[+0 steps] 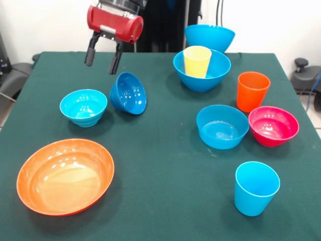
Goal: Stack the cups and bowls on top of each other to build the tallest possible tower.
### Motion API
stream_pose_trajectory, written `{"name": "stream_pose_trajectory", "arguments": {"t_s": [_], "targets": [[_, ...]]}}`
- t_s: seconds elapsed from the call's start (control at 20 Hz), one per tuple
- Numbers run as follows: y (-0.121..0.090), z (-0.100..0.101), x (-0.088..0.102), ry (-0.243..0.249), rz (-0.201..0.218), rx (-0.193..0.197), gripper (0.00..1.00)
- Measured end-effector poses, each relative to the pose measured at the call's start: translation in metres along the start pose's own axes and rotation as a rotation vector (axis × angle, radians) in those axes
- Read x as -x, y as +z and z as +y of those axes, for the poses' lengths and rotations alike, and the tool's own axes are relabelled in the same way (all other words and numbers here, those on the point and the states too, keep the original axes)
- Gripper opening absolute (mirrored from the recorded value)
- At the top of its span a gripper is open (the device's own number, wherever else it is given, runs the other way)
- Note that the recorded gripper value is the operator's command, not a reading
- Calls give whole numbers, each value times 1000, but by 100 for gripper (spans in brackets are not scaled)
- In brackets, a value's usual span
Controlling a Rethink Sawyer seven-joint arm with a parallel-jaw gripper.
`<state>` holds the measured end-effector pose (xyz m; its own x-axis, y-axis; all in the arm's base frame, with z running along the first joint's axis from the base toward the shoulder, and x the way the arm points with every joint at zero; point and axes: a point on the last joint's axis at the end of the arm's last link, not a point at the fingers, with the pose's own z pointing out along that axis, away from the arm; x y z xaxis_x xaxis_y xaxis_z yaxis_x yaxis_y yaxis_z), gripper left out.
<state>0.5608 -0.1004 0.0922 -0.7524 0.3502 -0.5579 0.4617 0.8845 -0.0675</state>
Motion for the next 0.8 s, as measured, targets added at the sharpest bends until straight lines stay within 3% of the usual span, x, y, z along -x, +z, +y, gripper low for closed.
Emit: {"name": "stream_pose_trajectory", "arguments": {"t_s": [0.4, 0.8], "targets": [[47, 2, 19, 32, -10, 29, 100], [94, 6, 11, 31, 9, 39, 100]]}}
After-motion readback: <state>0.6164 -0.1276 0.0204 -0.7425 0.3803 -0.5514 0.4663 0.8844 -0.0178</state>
